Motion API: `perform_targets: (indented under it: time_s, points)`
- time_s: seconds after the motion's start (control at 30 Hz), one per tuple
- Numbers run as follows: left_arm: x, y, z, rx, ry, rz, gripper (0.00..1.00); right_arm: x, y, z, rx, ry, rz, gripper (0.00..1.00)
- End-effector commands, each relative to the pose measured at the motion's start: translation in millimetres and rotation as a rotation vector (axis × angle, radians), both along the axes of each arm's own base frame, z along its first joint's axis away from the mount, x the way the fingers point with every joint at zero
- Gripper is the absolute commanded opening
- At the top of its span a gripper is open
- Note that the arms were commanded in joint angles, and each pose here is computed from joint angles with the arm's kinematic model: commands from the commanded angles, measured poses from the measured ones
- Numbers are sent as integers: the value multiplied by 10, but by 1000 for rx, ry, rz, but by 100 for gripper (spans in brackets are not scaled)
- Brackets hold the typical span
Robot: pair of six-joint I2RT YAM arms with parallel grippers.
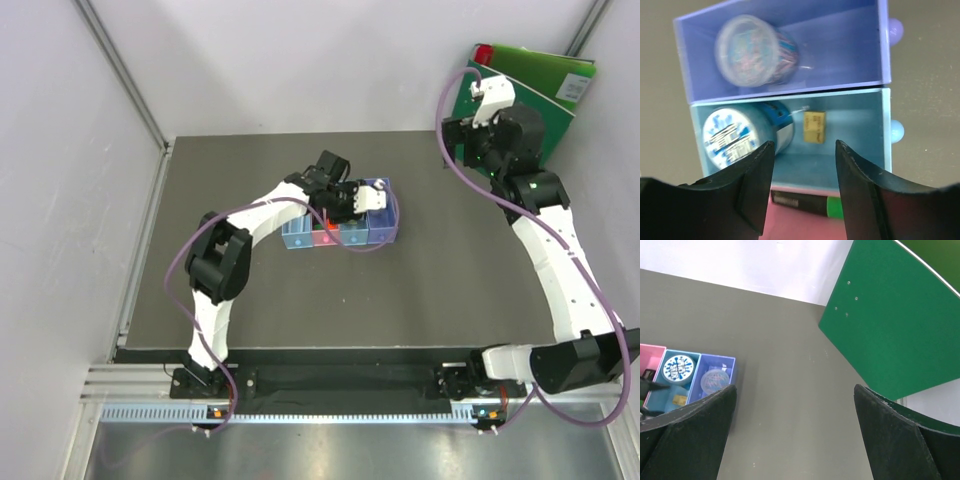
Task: Sort the stationery into containers
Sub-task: Place the stationery in the storage box, then reset both arms
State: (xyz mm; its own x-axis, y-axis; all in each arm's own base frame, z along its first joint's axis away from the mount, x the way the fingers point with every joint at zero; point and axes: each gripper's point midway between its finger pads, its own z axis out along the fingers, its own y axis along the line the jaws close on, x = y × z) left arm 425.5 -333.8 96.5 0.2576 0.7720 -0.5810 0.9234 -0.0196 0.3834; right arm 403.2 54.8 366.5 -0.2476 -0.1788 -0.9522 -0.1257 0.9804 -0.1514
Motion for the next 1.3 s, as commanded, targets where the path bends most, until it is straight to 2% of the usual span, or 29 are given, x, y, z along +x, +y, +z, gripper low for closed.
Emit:
perform_targets:
  time_s: [0.0,0.07,0.13,0.2,0.27,0.3,0.37,0.43,0.47,0.5,0.53,0.57,0.63,0.73,0.87,1.07,1.27]
  points:
    - [64,-42,1190,-220,-157,109,58,-191,6,299,22,-55,38,100]
    - [29,20,1420,-259,-168,160,60,-281,59,245,23,-11,72,100]
    - [-26,143,1759,-323,-181,255,99,-393,112,140,32,63,109,100]
    - [-93,370,2013,-352,-196,373,98,-493,139,98,24,104,136,100]
    - [-186,617,2015,-329,-177,447,98,-637,102,4,-12,160,147,100]
    - [-266,803,2218,-370,-191,514,98,-682,66,-2,-31,170,141,100]
    - [-312,1180,2255,-385,-168,631,98,-798,-22,12,-81,187,130,100]
    - [-424,1625,2472,-450,-150,758,98,-941,-69,62,-109,174,135,100]
    - [-528,1792,2434,-435,-104,802,98,-994,-87,54,-138,174,148,100]
    - [-642,1954,2565,-475,-101,846,98,-1062,-110,9,-148,192,149,100]
    - [-659,2198,2572,-476,-102,918,98,-1131,-114,36,-132,185,144,100]
    - [-776,2313,2496,-451,-66,947,99,-1177,-116,15,-123,197,140,100]
    - [-961,2556,2594,-472,-92,982,99,-1289,-88,-43,-103,249,159,100]
    - [-1228,2700,2644,-518,-123,989,99,-1393,14,-13,-43,269,196,100]
    - [-1445,2678,2603,-553,-86,987,99,-1452,101,207,0,169,237,100]
    - [-1425,2724,2639,-596,-79,1041,99,-1546,171,293,18,144,286,100]
    - [-1356,2885,2530,-650,36,1057,99,-1614,203,336,25,113,310,100]
